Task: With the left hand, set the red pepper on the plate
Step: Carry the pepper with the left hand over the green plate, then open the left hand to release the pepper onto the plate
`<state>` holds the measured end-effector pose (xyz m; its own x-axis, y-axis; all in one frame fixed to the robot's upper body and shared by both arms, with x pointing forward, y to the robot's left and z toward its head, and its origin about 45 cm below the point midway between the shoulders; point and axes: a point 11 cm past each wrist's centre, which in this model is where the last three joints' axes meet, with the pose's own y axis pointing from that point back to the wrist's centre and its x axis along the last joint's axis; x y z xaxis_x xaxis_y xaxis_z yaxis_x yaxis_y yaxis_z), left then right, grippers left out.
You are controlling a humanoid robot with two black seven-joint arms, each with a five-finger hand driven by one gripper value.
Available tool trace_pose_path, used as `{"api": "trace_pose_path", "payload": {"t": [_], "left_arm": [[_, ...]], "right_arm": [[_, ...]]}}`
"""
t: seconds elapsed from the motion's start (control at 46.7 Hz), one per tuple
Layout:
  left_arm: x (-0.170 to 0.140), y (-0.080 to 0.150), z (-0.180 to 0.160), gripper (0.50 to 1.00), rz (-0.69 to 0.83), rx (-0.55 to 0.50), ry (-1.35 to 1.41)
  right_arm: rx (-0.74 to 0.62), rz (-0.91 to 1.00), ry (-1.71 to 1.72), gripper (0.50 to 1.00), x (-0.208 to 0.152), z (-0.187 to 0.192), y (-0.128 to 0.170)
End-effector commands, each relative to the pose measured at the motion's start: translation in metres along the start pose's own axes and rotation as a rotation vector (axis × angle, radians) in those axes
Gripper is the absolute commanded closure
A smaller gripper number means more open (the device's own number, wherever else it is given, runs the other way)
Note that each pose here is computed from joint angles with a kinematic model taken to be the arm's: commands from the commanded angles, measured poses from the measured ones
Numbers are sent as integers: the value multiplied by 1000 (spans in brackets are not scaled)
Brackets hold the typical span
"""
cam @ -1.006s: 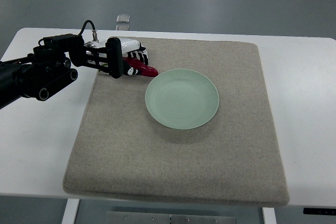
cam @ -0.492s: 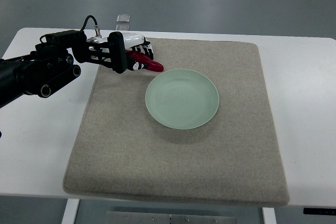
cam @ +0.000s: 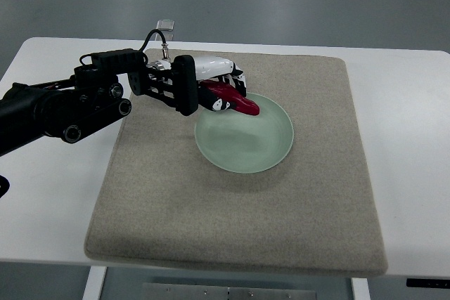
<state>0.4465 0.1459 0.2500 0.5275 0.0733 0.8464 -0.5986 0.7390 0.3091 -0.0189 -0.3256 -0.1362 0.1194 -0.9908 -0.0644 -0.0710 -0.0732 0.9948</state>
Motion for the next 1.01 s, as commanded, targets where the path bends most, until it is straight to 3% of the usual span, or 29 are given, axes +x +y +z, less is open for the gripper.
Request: {"api": "trace_pose_path", "payload": {"t": [0.0,0.385,0.514,0.556,0.792,0.856,0.984], "left_arm": [[-3,-2,7,1000,-10,-19,5],[-17,-13,23,1000,-33,-67,27],[-17,-14,26,830,-31,-75,29],[-17,-14,26,804,-33,-77,28],[-23,-13,24,797,-39,-74,38],[-23,-13,24,763,-37,-72,38],[-22,-13,24,754,-33,-73,38]], "right_arm": [[-1,0,0,572,0,1,0],[-1,0,0,572,0,1,0],[-1,0,0,572,0,1,0],[-1,0,0,570,0,1,0],[-1,0,0,572,0,1,0],[0,0,0,572,0,0,0],[-1,0,0,572,0,1,0]]}}
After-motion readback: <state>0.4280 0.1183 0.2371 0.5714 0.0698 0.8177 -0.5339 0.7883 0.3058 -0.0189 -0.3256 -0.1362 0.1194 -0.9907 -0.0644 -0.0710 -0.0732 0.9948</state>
